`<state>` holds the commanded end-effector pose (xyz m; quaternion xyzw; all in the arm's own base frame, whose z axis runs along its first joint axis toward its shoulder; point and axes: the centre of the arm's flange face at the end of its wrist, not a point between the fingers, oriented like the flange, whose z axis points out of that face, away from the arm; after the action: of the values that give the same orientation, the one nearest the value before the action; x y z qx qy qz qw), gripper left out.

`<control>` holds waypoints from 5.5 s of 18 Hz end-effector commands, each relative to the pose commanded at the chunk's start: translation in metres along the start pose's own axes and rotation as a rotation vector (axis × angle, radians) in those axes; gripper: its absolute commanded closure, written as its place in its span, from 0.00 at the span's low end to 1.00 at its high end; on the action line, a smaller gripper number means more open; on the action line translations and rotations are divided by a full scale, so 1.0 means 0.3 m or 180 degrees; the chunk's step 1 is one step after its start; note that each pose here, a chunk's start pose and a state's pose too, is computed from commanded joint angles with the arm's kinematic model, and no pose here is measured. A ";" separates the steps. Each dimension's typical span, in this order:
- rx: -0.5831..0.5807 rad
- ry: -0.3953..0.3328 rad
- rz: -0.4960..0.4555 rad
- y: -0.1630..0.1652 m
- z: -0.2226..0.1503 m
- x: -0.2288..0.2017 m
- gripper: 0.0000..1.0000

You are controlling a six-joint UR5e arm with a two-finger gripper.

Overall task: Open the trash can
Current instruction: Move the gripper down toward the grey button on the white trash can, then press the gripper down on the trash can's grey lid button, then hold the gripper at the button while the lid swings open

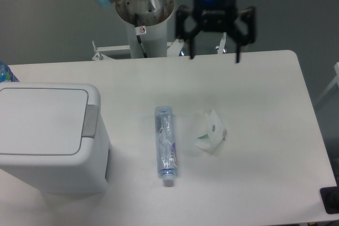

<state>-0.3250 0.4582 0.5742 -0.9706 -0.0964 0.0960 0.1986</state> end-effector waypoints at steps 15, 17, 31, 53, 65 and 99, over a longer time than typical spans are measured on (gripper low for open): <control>0.0056 0.0290 -0.1008 -0.189 0.216 0.322 0.00; 0.0019 0.0329 -0.1126 -0.195 0.243 0.333 0.00; -0.0036 0.0475 -0.1145 -0.183 0.284 0.370 0.00; -0.0083 0.0472 -0.1150 -0.182 0.314 0.368 0.00; -0.0114 0.0473 -0.1148 -0.176 0.329 0.372 0.00; -0.0467 -0.0130 0.0196 -0.087 0.186 0.048 0.00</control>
<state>-0.3276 0.5056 0.5322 -0.9829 -0.0774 0.1146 0.1219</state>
